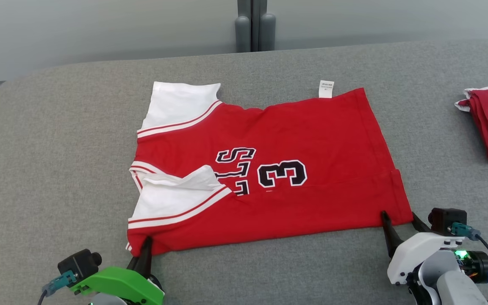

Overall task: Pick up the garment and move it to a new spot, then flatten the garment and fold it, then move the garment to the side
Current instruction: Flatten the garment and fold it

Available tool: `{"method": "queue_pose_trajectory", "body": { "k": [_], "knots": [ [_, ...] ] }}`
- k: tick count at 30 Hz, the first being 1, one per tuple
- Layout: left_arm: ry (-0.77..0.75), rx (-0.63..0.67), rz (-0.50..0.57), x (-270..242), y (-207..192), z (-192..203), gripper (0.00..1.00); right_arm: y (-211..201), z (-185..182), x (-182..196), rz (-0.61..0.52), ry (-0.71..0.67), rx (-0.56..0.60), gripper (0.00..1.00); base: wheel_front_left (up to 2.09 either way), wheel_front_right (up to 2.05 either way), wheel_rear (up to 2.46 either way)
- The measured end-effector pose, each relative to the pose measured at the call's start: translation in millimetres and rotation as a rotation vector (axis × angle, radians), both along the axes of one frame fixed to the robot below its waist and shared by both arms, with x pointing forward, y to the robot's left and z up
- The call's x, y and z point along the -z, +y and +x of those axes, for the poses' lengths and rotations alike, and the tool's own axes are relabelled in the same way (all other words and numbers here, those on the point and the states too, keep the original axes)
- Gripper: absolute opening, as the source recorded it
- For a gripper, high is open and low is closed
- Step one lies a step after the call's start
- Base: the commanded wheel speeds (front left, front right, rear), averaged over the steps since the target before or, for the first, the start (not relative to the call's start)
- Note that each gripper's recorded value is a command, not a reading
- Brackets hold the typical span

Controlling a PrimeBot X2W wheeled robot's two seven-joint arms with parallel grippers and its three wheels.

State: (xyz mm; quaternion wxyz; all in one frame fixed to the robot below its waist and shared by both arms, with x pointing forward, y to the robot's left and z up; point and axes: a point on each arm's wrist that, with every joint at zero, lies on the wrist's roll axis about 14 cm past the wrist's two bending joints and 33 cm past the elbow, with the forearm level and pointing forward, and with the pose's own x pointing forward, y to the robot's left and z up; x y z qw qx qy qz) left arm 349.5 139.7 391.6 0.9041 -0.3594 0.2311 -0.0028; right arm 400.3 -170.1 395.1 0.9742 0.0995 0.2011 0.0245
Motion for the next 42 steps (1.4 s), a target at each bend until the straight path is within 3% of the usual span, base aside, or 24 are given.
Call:
{"method": "queue_pose_trajectory", "body": {
  "k": [1, 2, 3, 5, 16, 31, 32, 33, 34, 35, 42],
  "knots": [
    [-0.007, 0.001, 0.002, -1, 1, 0, 0.00, 2, 1, 0, 0.011, 0.002, 0.000, 0.45, 0.00, 0.00, 0.00],
    [-0.016, 0.004, 0.004, -3, 1, 1, 0.00, 3, 2, 0, 0.020, 0.001, 0.001, 0.38, 0.00, 0.00, 0.00],
    [-0.023, 0.005, 0.005, -5, 1, 1, 0.00, 3, 4, -2, 0.023, -0.003, 0.001, 0.17, 0.00, 0.00, 0.00],
    [-0.041, 0.015, 0.008, -9, 1, 3, 0.00, 2, 7, -7, 0.023, -0.025, 0.007, 0.00, 0.00, 0.00, 0.00],
    [-0.161, 0.115, 0.070, -50, -4, 11, 0.00, -14, 16, -53, 0.058, -0.173, 0.068, 0.00, 0.00, 0.00, 0.00],
    [0.046, 0.163, 0.064, -14, -5, -54, 0.00, -43, -56, -34, 0.088, -0.073, 0.149, 0.00, 0.00, 0.00, 0.00],
    [0.051, 0.165, 0.066, -13, -5, -55, 0.00, -42, -57, -33, 0.093, -0.071, 0.148, 0.13, 0.00, 0.00, 0.00],
    [0.055, 0.165, 0.067, -11, -5, -55, 0.08, -41, -59, -32, 0.093, -0.065, 0.145, 0.39, 0.00, 0.00, 0.00],
    [0.058, 0.164, 0.068, -10, -5, -56, 0.33, -40, -60, -31, 0.094, -0.061, 0.143, 0.86, 0.00, 0.00, 0.00],
    [0.061, 0.164, 0.070, -9, -5, -56, 1.00, -40, -60, -30, 0.095, -0.059, 0.142, 1.00, 0.00, 0.00, 0.00],
    [0.049, 0.176, 0.118, -13, 3, -52, 1.00, -44, -60, -31, 0.079, -0.063, 0.151, 1.00, 0.00, 0.00, 0.00]
  ]
}}
